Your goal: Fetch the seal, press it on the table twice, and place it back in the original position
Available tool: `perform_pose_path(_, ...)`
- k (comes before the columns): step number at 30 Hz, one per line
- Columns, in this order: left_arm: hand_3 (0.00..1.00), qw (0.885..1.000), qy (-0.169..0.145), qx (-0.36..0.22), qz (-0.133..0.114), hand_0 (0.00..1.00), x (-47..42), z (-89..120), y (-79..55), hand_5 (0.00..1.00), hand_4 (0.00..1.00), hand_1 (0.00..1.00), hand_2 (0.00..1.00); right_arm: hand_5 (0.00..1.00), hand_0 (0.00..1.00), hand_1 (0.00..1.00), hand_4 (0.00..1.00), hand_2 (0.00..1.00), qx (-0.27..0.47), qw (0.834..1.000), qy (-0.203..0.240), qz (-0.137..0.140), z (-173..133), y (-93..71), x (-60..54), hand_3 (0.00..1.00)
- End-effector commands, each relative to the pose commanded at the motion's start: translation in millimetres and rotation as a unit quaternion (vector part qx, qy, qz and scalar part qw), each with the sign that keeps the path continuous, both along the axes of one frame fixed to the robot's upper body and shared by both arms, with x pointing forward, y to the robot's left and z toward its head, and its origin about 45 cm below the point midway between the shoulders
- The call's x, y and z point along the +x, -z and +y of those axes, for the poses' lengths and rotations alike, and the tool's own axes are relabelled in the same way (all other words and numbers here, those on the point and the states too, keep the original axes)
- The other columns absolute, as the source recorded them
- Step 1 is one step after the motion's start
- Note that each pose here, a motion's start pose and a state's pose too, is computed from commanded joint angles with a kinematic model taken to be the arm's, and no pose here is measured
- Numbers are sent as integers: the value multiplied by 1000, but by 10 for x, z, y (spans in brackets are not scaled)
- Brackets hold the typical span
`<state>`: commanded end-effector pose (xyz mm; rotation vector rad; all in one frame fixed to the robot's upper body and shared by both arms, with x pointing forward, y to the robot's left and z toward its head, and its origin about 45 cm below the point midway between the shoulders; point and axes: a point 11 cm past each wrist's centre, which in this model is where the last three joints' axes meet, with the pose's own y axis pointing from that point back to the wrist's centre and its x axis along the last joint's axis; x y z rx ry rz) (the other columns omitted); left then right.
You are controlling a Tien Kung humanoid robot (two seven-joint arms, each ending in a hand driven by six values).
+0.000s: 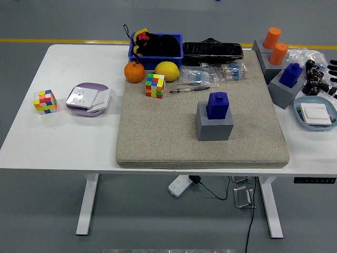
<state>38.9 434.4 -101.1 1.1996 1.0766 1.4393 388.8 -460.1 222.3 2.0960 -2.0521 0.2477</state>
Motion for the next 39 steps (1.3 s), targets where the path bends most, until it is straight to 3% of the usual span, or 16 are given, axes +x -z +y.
perform_pose_path(11, 859, 1000, 4, 6, -1, 845, 34, 32, -15, 474, 858, 828, 803, 264, 837, 785, 944, 761, 24, 999, 42, 0, -223, 16, -193, 725)
perform_pose_path(22, 858, 1000, 3, 5, 0, 844, 6, 18, -7, 472, 855, 828, 802, 262, 812, 743, 928, 724, 31, 998, 52, 1, -268, -6, -296, 694)
perform_pose_path(27, 857, 1000, 2, 4, 4, 843, -17, 15, -3, 471, 852, 827, 801, 257, 801, 732, 917, 719, 30, 998, 53, 6, -274, 19, -315, 686)
perform_pose_path(34, 857, 1000, 2, 11, -3, 842, 56, 85, -38, 471, 851, 827, 801, 259, 798, 725, 907, 718, 31, 998, 59, 18, -302, 84, -328, 673)
perform_pose_path(39, 856, 1000, 0, 15, -3, 842, 60, 125, -53, 470, 850, 827, 800, 252, 795, 723, 898, 714, 30, 998, 58, 21, -303, 78, -315, 667)
